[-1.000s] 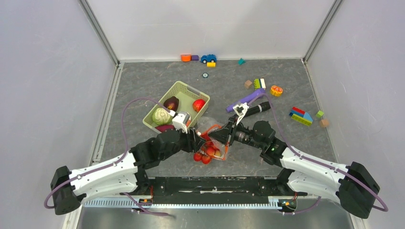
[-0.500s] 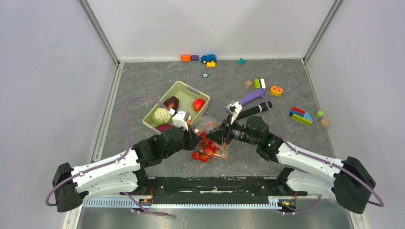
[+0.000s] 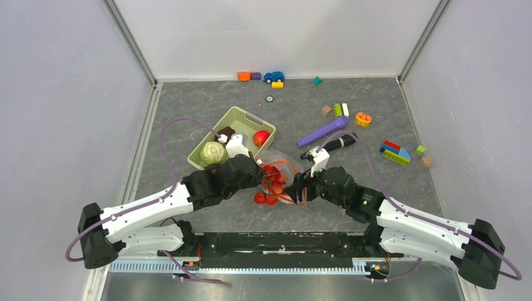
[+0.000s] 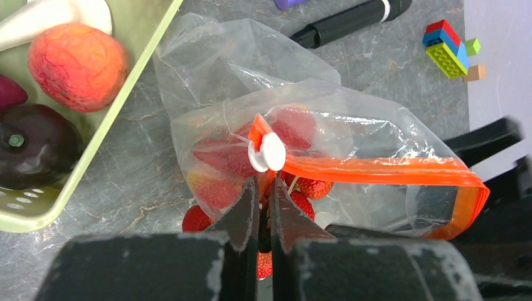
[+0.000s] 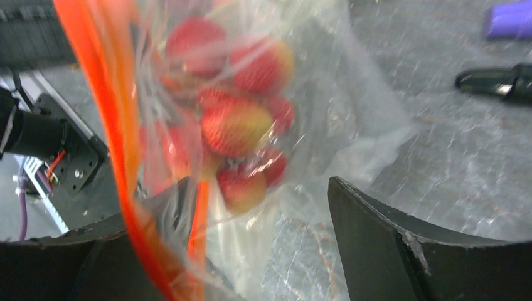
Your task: Place the food in the zip-top bag and seal the zipper
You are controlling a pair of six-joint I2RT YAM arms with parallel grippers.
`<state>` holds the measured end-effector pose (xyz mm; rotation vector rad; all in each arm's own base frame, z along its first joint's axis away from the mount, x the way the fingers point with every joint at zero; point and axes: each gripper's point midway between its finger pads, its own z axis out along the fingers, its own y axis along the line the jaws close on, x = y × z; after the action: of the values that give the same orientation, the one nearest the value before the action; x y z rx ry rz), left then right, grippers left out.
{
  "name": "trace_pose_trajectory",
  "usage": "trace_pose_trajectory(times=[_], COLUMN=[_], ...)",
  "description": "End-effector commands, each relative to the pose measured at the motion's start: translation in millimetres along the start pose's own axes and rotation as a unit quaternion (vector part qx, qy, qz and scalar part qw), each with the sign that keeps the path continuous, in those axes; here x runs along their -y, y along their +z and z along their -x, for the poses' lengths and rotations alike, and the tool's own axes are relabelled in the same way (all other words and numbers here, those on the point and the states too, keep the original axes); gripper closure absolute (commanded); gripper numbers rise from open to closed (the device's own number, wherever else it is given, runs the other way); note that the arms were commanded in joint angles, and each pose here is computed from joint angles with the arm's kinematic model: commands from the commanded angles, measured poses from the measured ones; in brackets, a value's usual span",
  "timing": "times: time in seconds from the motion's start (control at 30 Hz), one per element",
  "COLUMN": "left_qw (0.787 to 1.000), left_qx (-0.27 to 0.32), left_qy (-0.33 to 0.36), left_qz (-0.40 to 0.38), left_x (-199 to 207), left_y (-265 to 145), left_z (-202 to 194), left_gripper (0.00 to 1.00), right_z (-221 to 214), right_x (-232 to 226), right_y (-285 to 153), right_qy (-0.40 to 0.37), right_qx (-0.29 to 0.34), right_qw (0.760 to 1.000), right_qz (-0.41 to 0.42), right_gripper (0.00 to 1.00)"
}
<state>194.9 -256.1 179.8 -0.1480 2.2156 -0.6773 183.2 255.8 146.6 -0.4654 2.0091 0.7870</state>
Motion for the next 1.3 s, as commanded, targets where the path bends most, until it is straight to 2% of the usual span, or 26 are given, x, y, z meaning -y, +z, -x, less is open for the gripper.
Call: trace_pose_trajectory(times=[0.0, 0.1, 0.17, 0.2, 0.27, 0.33, 0.43, 0.63, 0.8, 1.03, 1.1, 1.27], left_qw=[0.998, 0.997, 0.997, 0.997, 0.996, 0.996, 0.995, 0.989, 0.977, 0.965, 0.958, 0.937], left_qx=[0.042, 0.053, 0.063, 0.067, 0.074, 0.075, 0.076, 0.077, 0.077, 0.094, 0.099, 0.176], left_qy=[-0.043, -0.048, -0.050, -0.049, -0.046, -0.048, -0.058, -0.110, -0.168, -0.235, -0.261, -0.301], left_qz=[0.003, 0.004, 0.006, 0.005, 0.003, 0.001, -0.008, -0.066, -0.106, -0.072, -0.065, -0.036], left_x=[19.6, 23.5, 24.8, 26.6, 28.9, 30.5, 34.0, 53.2, 64.7, 50.9, 51.5, 40.1], left_y=[-2.7, -2.9, -4.0, -4.9, -6.7, -7.5, -10.9, -24.0, -34.3, -7.0, 3.2, 9.5], left_z=[26.9, 33.7, 39.7, 42.5, 47.2, 49.0, 51.3, 58.2, 63.6, 53.9, 52.1, 75.4], left_gripper=[0.98, 0.98, 0.98, 0.98, 0.98, 0.98, 0.98, 0.98, 0.98, 0.98, 0.98, 0.98], right_z=[-28.6, -47.0, -53.9, -57.3, -59.5, -60.3, -63.2, -83.7, -87.6, -62.1, -65.3, -78.2], right_x=[11.2, 17.3, 18.0, 20.2, 26.9, 32.1, 32.7, 35.5, 21.1, -8.3, -16.4, -24.5], right_y=[-2.4, -3.6, -5.7, -6.5, -8.1, -8.8, -7.5, 5.5, 19.2, 23.0, 25.2, 28.7], right_qy=[0.030, 0.053, 0.059, 0.063, 0.073, 0.080, 0.081, 0.063, 0.047, 0.019, 0.014, -0.001], right_qx=[-0.021, -0.034, -0.035, -0.035, -0.025, -0.015, -0.014, -0.042, -0.052, -0.019, -0.026, -0.044], right_qw=[0.998, 0.996, 0.996, 0.996, 0.995, 0.994, 0.994, 0.994, 0.997, 1.000, 0.999, 0.999], right_qz=[-0.043, -0.056, -0.055, -0.057, -0.070, -0.079, -0.077, -0.076, -0.039, 0.003, 0.011, 0.014], right_gripper=[0.18, 0.19, 0.26, 0.35, 0.62, 0.81, 1.00, 1.00, 1.00, 1.00, 1.00, 1.00])
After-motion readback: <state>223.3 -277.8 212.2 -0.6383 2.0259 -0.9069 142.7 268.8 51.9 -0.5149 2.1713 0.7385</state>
